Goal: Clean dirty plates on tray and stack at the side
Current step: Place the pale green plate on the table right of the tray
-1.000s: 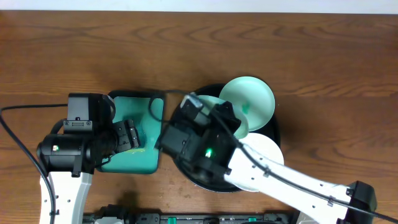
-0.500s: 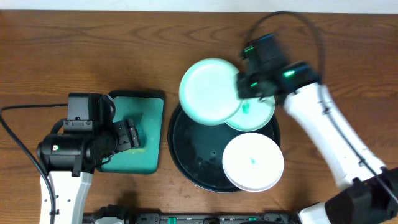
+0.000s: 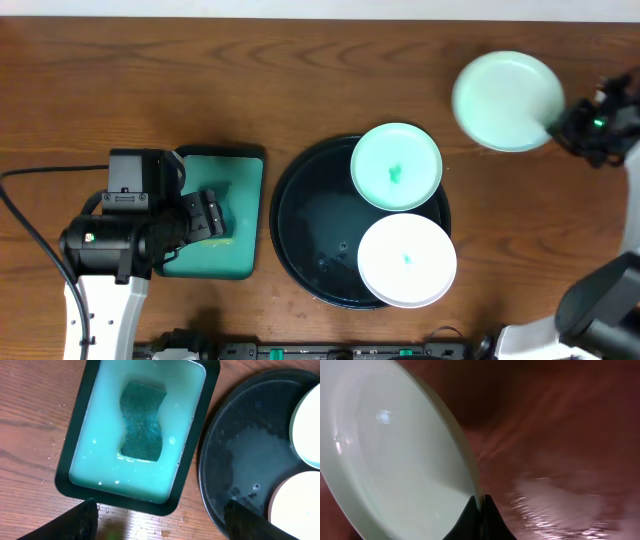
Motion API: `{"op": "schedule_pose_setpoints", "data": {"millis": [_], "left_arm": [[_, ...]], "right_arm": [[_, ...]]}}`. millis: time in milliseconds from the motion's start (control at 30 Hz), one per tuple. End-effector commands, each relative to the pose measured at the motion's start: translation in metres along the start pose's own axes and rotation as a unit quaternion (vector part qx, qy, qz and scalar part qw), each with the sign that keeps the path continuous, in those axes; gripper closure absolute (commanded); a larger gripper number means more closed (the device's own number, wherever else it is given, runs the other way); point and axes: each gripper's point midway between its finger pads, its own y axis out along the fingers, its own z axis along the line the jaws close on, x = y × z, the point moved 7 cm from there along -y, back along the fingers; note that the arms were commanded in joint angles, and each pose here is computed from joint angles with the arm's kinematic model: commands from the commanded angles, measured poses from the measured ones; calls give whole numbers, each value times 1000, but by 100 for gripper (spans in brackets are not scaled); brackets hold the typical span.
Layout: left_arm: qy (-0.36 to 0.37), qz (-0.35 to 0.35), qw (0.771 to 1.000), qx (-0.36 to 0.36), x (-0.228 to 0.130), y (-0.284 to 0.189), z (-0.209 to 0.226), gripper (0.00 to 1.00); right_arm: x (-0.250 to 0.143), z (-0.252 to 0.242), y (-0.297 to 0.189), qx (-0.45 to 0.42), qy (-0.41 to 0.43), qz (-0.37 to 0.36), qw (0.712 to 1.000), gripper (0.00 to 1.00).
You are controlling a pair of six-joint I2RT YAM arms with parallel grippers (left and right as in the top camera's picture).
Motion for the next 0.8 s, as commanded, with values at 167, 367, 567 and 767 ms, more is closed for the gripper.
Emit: {"op": "schedule_pose_setpoints", "data": {"millis": [167,367,567,767], "left_arm": [[-5,-2,1000,-7,2,-2,-2,20],[-5,-2,1000,-7,2,-2,-2,20],[-5,-1,1000,-7,1,-2,-2,20],[-5,-1,1000,-7,1,-2,-2,20]], "right_arm": [[21,-94,40,-27,113,34,993,99],[26,-113,67,-37,104,41,993,99],[20,-131,87,-75,113,65,989,99],[16,-139,86,-115,114,71,984,94]]}}
